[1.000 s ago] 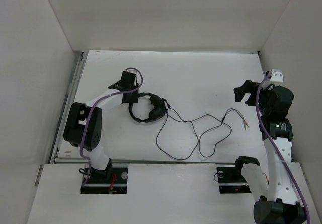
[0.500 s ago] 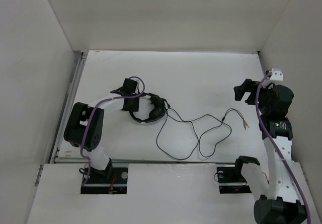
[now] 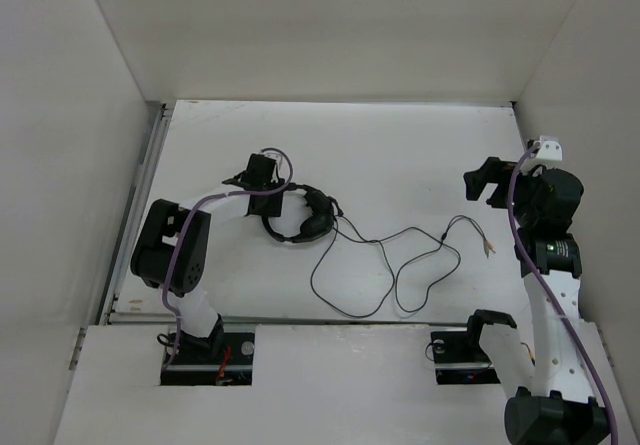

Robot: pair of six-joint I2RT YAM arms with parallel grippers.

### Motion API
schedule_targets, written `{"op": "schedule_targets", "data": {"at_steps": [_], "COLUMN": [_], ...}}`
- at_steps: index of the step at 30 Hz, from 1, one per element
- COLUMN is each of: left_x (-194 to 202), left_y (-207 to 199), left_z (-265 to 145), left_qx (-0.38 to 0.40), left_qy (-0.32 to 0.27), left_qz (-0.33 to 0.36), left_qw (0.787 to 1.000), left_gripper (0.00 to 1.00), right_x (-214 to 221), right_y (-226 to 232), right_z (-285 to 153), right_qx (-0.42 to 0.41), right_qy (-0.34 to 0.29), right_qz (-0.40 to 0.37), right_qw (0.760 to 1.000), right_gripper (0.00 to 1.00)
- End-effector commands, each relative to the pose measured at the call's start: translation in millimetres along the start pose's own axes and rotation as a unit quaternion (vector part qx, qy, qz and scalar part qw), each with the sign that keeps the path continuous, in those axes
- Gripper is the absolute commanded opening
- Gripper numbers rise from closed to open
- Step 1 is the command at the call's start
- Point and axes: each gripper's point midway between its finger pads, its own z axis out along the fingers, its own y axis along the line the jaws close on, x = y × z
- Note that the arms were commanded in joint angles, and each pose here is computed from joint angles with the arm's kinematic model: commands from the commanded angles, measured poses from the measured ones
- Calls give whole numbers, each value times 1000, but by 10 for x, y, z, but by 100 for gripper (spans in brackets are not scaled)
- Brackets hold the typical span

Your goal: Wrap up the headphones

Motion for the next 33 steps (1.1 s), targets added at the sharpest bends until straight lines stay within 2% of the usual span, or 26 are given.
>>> {"op": "schedule_targets", "data": {"at_steps": [1, 6, 12, 20, 23, 28, 33], "left_x": [91, 59, 132, 198, 175, -142, -773], "left_y": [-51, -89, -120, -138, -241, -533, -716], "left_z": [70, 100, 142, 141, 68, -284, -943], "left_qx": [-5, 1, 19, 34, 62, 114, 167], "left_qy": [21, 21, 33, 44, 46, 5, -69], "left_qz": [29, 71, 104, 113, 95, 50, 9], "left_qw": [999, 997, 994, 992, 992, 992, 983], "left_gripper": [46, 47, 38, 4, 0, 0, 0], "right_x": [-278, -261, -273, -268, -247, -123, -34], "right_y": [108, 97, 88, 82, 123, 340, 746], "right_z": [-83, -99, -112, -115, -121, -151, -224], "right_qx": [-16, -14, -12, -12, -23, -78, -166], "right_qy": [-40, -40, -42, -44, -40, -14, 16], "right_qz": [-6, -5, -5, -6, -13, -39, -97], "right_qw": [999, 999, 999, 999, 999, 996, 981], "right_gripper": [100, 100, 100, 100, 100, 100, 100]}}
